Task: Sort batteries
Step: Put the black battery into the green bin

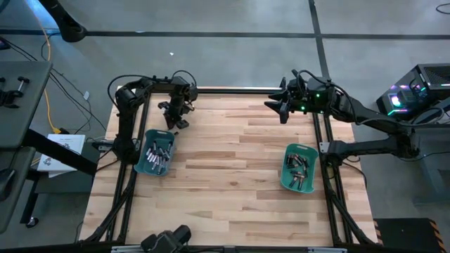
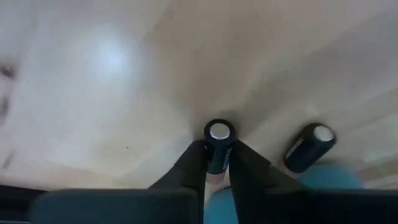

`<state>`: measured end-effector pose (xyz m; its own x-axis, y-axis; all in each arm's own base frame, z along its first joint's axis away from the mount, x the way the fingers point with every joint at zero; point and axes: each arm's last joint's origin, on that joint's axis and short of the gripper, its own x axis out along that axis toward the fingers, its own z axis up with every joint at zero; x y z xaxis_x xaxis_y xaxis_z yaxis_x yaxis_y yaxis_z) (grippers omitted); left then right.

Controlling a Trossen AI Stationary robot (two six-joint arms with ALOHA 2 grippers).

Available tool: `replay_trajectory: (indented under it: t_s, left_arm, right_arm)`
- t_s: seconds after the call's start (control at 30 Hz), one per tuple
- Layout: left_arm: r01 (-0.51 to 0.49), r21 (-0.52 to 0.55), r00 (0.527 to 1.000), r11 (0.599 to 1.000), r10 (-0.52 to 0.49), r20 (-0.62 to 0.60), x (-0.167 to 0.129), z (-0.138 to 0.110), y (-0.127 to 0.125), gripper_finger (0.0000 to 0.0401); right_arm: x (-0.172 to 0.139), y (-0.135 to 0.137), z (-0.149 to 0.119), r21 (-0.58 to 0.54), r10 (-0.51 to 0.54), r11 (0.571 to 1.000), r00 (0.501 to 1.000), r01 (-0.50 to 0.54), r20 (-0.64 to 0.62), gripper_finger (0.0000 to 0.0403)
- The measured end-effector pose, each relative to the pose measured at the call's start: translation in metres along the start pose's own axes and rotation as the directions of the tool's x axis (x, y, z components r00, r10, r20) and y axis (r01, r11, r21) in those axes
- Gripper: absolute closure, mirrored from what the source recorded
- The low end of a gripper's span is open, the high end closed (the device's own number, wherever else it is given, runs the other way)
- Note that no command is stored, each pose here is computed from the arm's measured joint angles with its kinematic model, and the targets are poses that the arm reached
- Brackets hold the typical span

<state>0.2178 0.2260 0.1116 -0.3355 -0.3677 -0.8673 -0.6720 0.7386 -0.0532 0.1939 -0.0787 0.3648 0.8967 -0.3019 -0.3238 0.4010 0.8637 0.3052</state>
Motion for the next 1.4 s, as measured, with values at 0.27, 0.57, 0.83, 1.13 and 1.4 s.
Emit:
replay_trajectory:
  t_s: [0.27,0.57,0.83,1.13,1.4]
  left_arm:
    - [-0.029,0.010,0.941,1.000,0.024,0.339,-0.056,0.024,-0.002,0.0369]
    - [0.256,0.338,0.398,0.906,-0.418,0.817,-0.169,0.004,-0.035,0.0369]
    - [-0.011,0.743,-0.178,0.669,-0.733,0.657,-0.251,-0.053,-0.111,0.0369]
    - [-0.150,0.845,-0.376,0.513,-0.820,0.431,-0.269,-0.089,-0.176,0.0369]
    - [-0.151,0.843,-0.391,0.516,-0.815,0.428,-0.268,-0.093,-0.186,0.0369]
  right_arm:
    - [-0.019,-0.003,0.006,0.016,-0.016,1.000,0.997,0.015,0.070,0.0208]
    - [-0.004,-0.007,-0.014,-0.044,0.097,0.994,0.995,-0.096,0.025,0.0208]
    - [0.029,-0.019,-0.042,0.157,0.158,0.966,0.952,-0.204,0.264,0.0208]
    - [0.051,0.006,-0.014,-0.043,0.279,0.958,0.888,-0.283,0.366,0.0208]
    - [0.039,0.028,0.027,-0.143,0.312,0.950,0.866,-0.277,0.391,0.0215]
